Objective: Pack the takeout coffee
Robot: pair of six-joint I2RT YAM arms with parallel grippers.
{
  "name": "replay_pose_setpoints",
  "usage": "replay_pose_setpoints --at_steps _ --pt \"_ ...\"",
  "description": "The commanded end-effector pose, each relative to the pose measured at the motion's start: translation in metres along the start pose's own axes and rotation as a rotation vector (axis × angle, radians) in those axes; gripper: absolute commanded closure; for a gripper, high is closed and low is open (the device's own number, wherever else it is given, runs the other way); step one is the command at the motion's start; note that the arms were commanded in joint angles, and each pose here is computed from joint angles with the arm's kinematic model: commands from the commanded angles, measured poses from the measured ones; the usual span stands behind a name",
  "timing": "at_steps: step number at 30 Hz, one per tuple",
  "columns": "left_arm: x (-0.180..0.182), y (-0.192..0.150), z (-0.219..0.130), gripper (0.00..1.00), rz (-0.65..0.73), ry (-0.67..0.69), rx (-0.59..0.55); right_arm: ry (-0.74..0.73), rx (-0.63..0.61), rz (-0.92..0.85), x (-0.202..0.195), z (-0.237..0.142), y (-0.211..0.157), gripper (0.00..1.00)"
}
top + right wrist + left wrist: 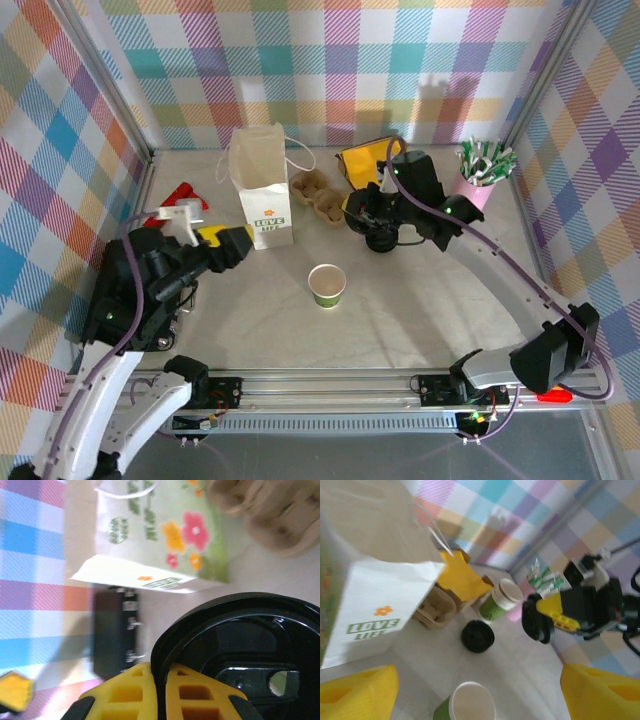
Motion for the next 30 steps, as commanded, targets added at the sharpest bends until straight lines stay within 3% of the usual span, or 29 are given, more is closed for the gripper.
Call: replay_pose_setpoints --at_steps 1,7,15,23,26,30 --pt "-0.015 -0.015 0.024 0.15 0.162 -0.037 0.042 0.195 0.014 0.166 0.017 0.003 -0.006 1.00" --pt "-0.035 -0.063 0.079 0.12 0.325 -0.118 0.141 0.222 -0.012 0.314 0.011 0.005 -0.031 1.00" --pt "-0.036 -0.104 0.122 0.11 0.334 -0.185 0.209 0.170 0.012 0.427 0.001 0.010 -0.052 1.00" --pt "-0.040 -0.128 0.140 0.11 0.333 -0.236 0.245 0.152 0.029 0.442 0.002 0.013 -0.059 1.00" --pt "-0.036 -0.128 0.145 0.14 0.319 -0.206 0.235 0.158 0.032 0.440 0.003 0.013 -0.060 1.00" --pt "-0.032 -0.127 0.149 0.26 0.307 -0.179 0.212 0.163 0.037 0.440 0.004 0.014 -0.063 1.00"
Point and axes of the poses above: each hand's point on the last joint's axis, 136 mm out from that joint toward the fingers, its own z axis out along the fingers, its own x axis along the line the jaws close on, y = z × x, the point moved 5 cm from there along -z, back along the fingers, and after that the axes turned 13 degrees about -z, right-handed, at the moved point
